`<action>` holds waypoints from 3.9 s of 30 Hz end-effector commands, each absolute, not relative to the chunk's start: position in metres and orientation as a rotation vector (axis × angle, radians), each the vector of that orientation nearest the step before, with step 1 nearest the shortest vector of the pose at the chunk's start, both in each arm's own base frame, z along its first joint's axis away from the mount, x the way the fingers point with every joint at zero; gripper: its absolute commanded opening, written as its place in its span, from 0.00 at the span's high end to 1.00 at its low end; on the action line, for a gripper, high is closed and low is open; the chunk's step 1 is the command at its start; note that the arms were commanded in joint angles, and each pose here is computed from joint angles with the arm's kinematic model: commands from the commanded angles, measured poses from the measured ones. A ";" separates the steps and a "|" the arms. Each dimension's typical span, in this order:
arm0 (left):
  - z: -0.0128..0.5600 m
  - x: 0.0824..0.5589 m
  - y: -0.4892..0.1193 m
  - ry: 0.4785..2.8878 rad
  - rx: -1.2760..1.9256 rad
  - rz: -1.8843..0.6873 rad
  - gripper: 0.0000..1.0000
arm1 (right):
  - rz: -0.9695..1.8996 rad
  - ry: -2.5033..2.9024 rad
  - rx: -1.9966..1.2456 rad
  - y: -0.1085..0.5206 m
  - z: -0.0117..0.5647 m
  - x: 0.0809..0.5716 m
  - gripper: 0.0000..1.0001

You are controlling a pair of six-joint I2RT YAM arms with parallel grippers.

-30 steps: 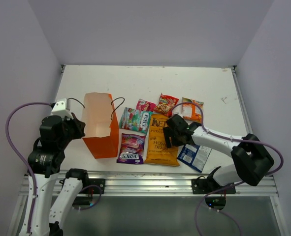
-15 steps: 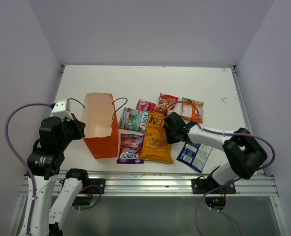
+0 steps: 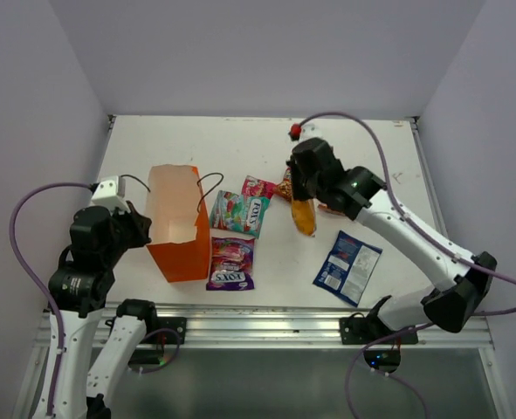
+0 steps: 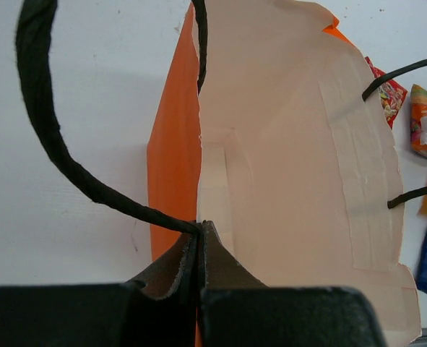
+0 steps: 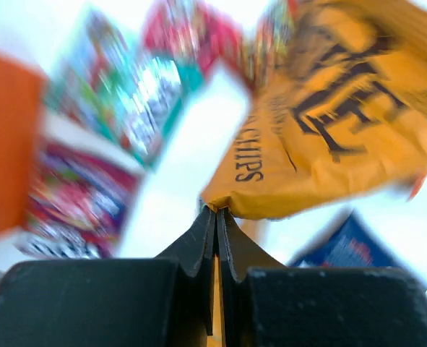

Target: Place the snacks into the paper bag

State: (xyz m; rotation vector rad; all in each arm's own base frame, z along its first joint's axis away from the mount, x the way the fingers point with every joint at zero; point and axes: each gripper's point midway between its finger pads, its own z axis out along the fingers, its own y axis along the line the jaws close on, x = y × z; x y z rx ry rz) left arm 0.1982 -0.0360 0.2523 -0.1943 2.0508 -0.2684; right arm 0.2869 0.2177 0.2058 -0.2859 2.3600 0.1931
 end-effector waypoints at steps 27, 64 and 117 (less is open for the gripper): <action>0.270 0.210 -0.047 2.008 -0.135 -0.317 1.00 | 0.457 1.353 -0.450 0.443 0.551 0.259 1.00; 0.266 0.206 -0.043 2.003 -0.143 -0.297 1.00 | 0.308 1.529 -0.780 0.453 0.438 0.223 0.39; 0.267 0.221 -0.042 2.024 -0.147 -0.269 1.00 | -0.367 2.585 -0.033 0.076 0.030 0.406 0.24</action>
